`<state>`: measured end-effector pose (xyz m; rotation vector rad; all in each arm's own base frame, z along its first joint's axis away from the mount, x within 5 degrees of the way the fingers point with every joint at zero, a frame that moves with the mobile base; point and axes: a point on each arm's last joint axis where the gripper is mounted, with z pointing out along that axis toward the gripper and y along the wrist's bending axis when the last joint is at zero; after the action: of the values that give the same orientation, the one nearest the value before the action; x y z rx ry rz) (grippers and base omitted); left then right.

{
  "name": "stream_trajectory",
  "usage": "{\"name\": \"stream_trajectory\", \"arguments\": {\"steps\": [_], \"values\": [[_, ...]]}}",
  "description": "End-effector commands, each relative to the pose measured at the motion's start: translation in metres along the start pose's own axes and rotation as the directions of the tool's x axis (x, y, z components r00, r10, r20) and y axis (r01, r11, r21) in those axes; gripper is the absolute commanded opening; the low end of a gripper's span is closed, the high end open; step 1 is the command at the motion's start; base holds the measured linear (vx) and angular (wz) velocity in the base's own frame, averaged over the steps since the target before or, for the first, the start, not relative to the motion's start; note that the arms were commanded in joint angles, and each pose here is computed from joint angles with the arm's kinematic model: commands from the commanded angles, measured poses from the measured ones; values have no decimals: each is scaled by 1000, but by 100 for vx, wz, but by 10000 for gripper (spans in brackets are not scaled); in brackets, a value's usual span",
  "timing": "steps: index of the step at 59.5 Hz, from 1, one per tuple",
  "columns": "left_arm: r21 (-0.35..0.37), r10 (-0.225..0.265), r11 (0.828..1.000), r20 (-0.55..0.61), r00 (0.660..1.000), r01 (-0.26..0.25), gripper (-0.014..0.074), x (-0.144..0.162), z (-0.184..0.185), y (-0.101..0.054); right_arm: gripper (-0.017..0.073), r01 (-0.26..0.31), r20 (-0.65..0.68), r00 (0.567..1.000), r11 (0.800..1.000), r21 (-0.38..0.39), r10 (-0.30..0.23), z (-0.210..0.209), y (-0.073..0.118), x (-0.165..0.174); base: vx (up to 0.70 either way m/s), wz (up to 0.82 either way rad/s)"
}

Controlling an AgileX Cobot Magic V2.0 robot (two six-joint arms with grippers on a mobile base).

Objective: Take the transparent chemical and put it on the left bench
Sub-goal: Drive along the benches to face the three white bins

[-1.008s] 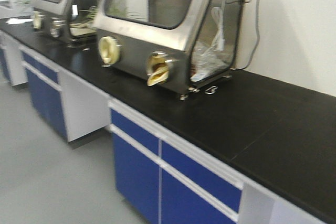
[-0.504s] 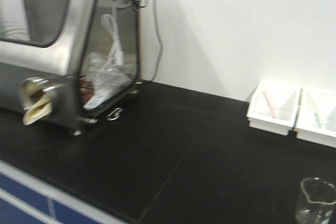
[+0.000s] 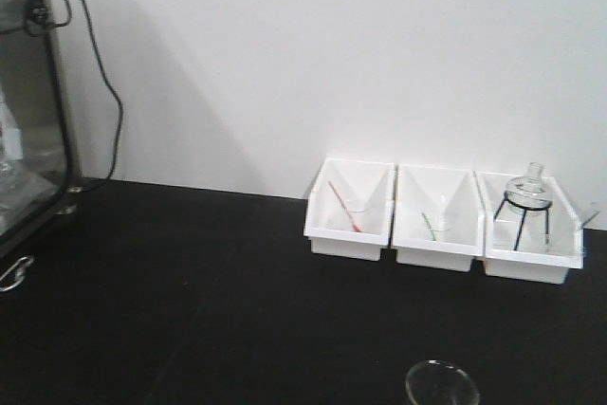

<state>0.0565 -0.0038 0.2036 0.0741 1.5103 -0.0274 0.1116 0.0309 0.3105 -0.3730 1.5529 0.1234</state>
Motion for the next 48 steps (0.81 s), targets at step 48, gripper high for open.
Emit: {"name": "stream_trajectory", "arguments": {"steps": [48], "values": [[-2, -9, 1000, 81, 997, 9, -3, -3, -1, 0, -3, -1, 29, 1000, 1000, -9, 2, 0, 0, -10, 7, -28]]}}
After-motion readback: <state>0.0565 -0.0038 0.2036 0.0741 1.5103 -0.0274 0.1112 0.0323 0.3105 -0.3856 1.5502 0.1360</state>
